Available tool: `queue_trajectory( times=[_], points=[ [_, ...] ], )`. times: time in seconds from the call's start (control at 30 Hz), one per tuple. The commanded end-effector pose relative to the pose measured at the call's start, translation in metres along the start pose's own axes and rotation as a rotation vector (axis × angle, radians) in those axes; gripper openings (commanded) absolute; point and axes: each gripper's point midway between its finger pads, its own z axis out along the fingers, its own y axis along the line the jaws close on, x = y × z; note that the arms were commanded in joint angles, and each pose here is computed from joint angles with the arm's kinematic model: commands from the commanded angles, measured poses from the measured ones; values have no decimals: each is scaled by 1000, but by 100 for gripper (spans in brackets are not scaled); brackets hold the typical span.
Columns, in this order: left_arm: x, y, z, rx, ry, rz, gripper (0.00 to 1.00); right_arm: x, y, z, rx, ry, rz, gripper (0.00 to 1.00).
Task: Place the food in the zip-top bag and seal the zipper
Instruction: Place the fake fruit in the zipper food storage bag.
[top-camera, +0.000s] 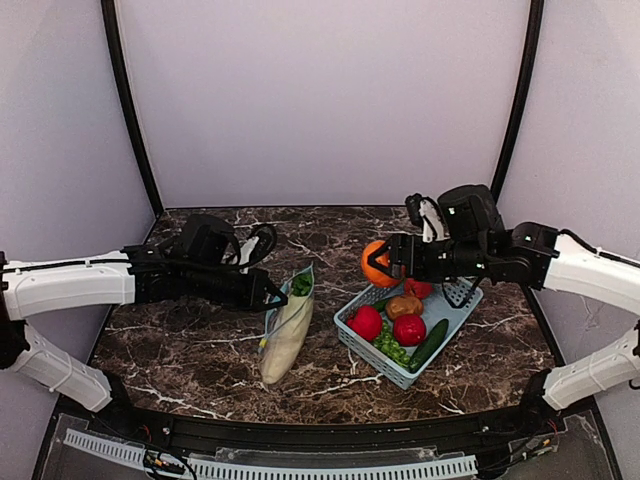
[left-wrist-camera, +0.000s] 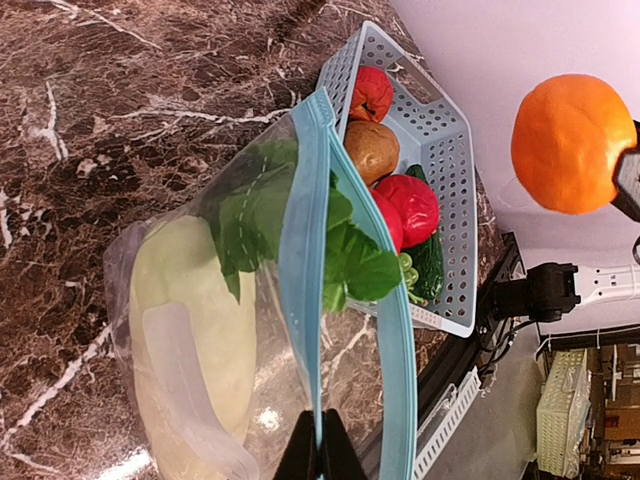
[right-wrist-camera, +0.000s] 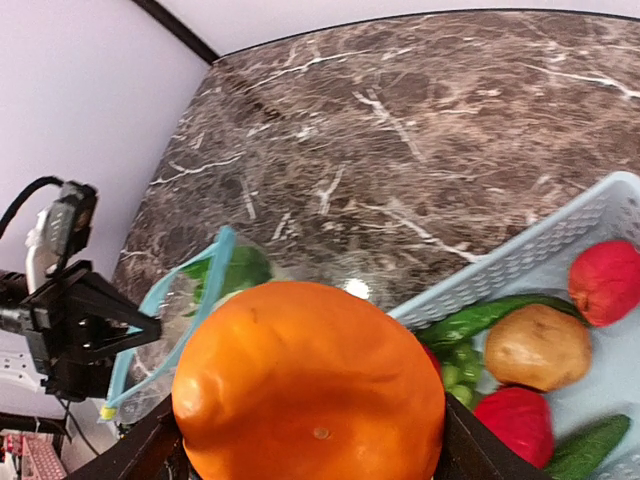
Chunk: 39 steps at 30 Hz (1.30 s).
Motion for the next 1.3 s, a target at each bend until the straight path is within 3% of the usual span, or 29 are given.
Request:
queue_trajectory(
  times=[0.0,0.23,0.53,0.7,0.93,1.27],
  points=[
    [-6,-18,2,79,1,10,1,-14,73,11,-213,-68,6,62],
    [4,-8,1,65,-2,-8,1,2,136,42,-386,-54,10,62],
    [8,-5,0,69,-9,-23,1,32,156,76,-457,0,27,61],
    [8,-4,0,70,-9,-24,1,40,156,91,-447,19,34,58],
    [5,-3,-2,60,-28,-28,1,63,113,114,-233,71,76,54],
    [3,-2,-1,54,-40,-33,1,90,94,129,-147,127,72,52]
  ],
)
